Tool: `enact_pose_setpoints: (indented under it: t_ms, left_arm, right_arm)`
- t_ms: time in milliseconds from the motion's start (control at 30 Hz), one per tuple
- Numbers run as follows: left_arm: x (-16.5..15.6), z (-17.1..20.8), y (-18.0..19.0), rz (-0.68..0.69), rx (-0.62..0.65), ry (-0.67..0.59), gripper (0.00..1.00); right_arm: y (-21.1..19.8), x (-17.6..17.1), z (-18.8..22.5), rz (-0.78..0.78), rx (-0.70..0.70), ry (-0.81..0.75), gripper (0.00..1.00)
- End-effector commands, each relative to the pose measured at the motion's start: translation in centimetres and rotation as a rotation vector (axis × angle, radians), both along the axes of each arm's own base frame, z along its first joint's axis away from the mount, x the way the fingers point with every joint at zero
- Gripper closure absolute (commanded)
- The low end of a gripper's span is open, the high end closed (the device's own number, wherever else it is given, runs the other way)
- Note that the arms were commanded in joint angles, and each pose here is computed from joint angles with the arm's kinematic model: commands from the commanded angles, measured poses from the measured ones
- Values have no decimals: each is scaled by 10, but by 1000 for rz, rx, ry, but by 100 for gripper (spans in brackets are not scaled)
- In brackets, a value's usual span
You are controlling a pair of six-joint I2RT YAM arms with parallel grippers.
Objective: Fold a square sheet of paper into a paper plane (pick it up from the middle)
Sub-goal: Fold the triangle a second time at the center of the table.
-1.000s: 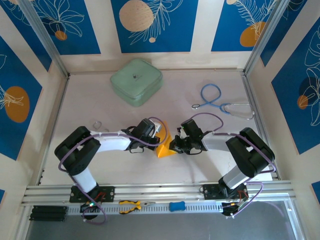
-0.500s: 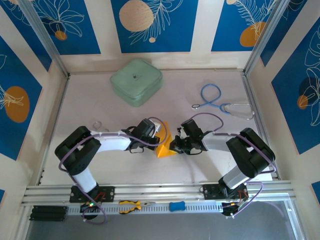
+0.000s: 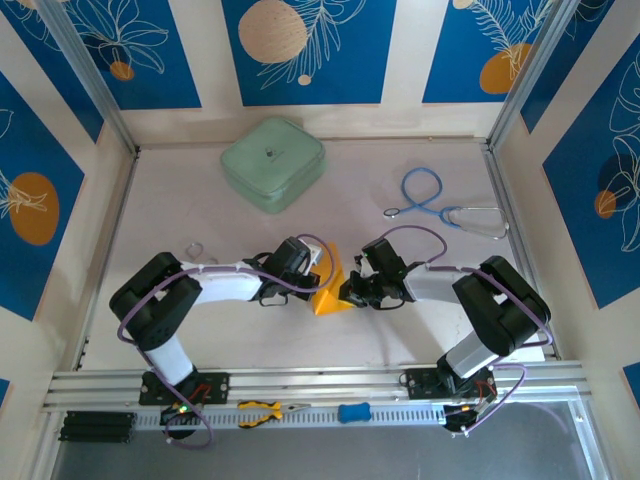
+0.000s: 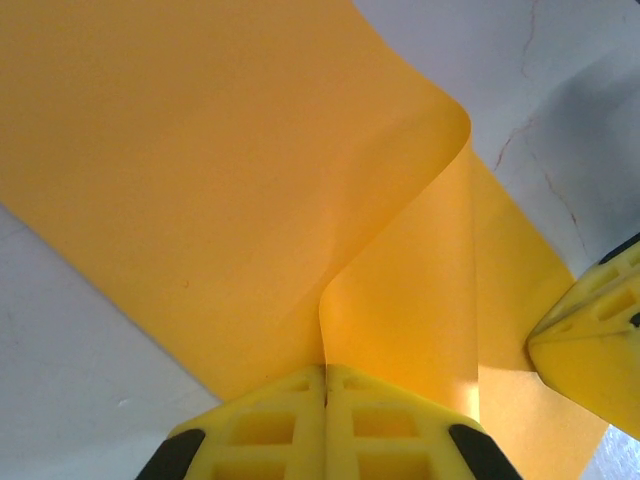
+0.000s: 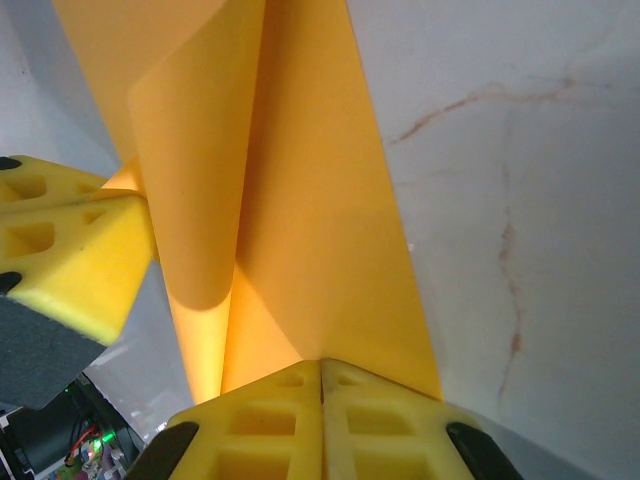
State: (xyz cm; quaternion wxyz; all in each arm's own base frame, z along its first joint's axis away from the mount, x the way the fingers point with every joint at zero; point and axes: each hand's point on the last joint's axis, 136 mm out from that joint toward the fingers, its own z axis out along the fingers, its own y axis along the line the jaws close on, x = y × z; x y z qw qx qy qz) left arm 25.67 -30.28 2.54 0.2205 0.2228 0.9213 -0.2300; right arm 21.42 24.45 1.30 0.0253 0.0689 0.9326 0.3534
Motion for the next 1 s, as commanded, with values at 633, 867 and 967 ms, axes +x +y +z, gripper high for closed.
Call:
enact_pose_setpoints:
  t_ms: [633, 867, 967]
  left_arm:
    - [11, 1, -4, -17, 10, -25, 100]
    - [10, -4, -2, -12, 28, -14, 100]
    - [10, -5, 0, -9, 34, -12, 100]
  right_arm:
    - [-16, -20, -18, 8, -87, 71, 91]
    - [-16, -19, -17, 9, -87, 68, 91]
    - [-17, -20, -17, 9, -88, 68, 92]
